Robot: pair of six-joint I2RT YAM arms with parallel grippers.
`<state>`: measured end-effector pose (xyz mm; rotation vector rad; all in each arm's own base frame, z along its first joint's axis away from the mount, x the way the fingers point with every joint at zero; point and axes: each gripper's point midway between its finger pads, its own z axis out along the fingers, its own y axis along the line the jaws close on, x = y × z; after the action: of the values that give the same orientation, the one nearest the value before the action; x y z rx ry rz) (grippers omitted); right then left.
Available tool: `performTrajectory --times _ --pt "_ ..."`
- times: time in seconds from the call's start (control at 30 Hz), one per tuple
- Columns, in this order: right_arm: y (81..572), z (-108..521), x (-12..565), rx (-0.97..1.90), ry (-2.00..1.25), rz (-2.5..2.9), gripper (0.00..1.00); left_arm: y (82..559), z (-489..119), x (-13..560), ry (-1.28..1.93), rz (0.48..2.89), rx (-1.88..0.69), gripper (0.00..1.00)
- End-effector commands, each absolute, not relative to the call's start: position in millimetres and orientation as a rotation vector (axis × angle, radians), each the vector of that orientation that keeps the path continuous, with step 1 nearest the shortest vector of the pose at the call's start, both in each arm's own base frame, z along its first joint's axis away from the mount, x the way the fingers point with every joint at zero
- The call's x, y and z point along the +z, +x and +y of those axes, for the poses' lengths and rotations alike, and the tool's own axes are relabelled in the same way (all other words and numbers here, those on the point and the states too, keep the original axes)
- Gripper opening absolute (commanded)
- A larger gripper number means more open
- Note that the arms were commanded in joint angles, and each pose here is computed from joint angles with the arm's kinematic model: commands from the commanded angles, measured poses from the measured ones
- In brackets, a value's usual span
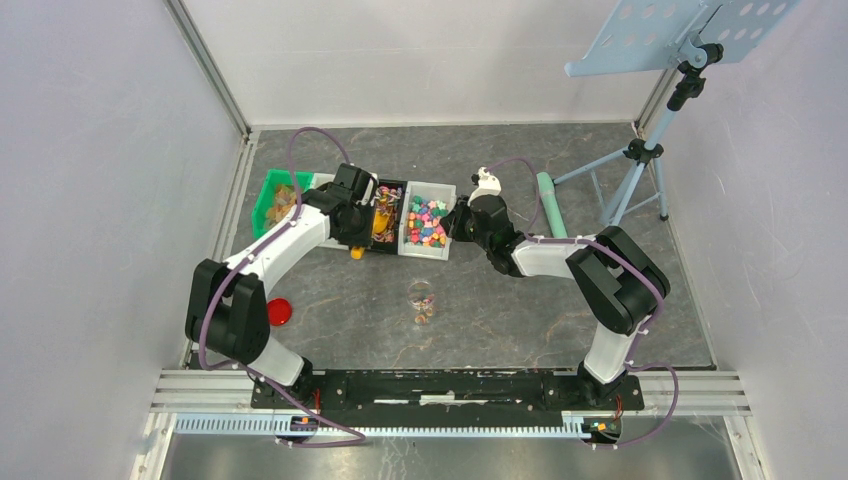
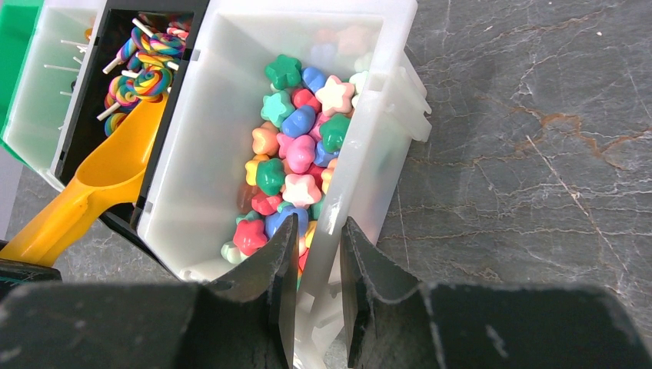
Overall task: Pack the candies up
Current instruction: Scoop the fake candies from the storage box.
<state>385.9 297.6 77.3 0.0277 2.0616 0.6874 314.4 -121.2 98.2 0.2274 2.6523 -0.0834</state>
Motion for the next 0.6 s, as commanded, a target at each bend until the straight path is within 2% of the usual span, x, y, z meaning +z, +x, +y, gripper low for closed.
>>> performTrajectory --times 0.0,0.57 --pt "385.1 305.6 84.9 0.696 -0.026 2.044 0.00 320.1 -95.0 111.3 0.196 2.597 0.039 0.02" --pt "389.0 295.6 85.2 0.646 0.001 2.045 0.00 309.6 -89.1 108.5 0.215 2.604 0.037 0.02"
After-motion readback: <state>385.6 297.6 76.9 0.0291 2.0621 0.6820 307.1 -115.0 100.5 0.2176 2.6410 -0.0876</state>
